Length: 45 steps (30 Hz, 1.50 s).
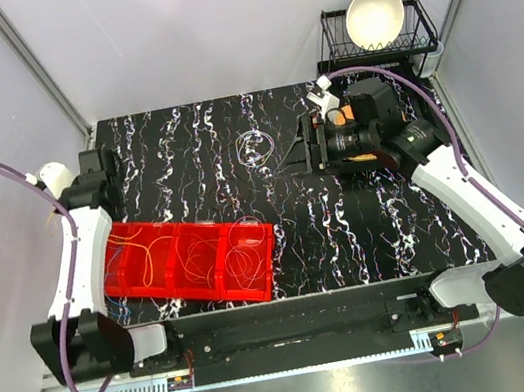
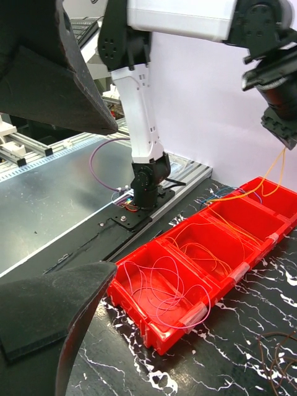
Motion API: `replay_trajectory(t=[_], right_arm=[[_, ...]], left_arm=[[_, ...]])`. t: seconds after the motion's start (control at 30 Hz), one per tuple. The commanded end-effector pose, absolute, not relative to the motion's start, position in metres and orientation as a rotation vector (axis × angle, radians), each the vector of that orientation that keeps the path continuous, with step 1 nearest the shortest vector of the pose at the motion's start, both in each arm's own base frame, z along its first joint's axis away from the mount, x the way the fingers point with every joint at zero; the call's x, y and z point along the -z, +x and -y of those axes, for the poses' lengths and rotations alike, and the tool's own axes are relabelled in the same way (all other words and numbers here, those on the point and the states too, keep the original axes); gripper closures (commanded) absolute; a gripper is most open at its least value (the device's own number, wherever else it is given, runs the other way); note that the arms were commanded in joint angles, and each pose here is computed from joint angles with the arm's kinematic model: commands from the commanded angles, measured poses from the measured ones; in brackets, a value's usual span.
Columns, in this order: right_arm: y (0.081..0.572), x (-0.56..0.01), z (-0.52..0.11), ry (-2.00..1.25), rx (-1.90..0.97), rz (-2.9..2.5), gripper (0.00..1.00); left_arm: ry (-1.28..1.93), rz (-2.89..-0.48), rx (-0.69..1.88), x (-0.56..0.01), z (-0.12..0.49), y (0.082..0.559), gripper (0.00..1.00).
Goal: Untangle the cables
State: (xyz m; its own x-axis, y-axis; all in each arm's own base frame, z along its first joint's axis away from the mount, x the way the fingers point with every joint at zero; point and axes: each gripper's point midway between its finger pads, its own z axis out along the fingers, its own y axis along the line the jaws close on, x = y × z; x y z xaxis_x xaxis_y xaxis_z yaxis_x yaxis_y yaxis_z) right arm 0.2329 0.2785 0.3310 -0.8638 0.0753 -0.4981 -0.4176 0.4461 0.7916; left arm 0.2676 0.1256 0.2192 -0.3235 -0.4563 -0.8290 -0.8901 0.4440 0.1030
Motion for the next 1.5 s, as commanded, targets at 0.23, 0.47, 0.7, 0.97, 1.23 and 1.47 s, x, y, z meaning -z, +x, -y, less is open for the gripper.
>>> replay_trajectory(t=[0.23, 0.47, 0.7, 0.97, 1.23, 1.47], right_arm=[[0.237, -0.336, -0.287, -0.348, -1.449, -2.190, 0.11], [0.241, -0.329, -0.290, -0.345, -1.453, -2.206, 0.12], [0.240, -0.329, -0.290, -0.346, -1.456, -2.205, 0.12], [0.237, -0.332, -0.288, -0.352, -1.457, -2.193, 0.12], [0.235, -0.332, -0.288, -0.356, -1.460, -2.193, 0.11], [0.234, -0.335, -0.286, -0.359, -1.462, -2.182, 0.12]], left_arm=[[-1.467, -1.760, -0.863, -0.202, -0.125, 0.241, 1.00], [-1.476, -1.688, -0.851, -0.190, -0.101, 0.220, 1.00], [-1.517, -1.694, -0.908, -0.175, -0.091, 0.211, 1.00], [-1.326, -1.915, -0.928, -0.155, -0.051, 0.220, 1.00], [-1.300, -2.097, -1.007, -0.124, -0.041, 0.193, 1.00], [-1.221, -2.262, -0.918, -0.094, -0.031, 0.186, 1.00]])
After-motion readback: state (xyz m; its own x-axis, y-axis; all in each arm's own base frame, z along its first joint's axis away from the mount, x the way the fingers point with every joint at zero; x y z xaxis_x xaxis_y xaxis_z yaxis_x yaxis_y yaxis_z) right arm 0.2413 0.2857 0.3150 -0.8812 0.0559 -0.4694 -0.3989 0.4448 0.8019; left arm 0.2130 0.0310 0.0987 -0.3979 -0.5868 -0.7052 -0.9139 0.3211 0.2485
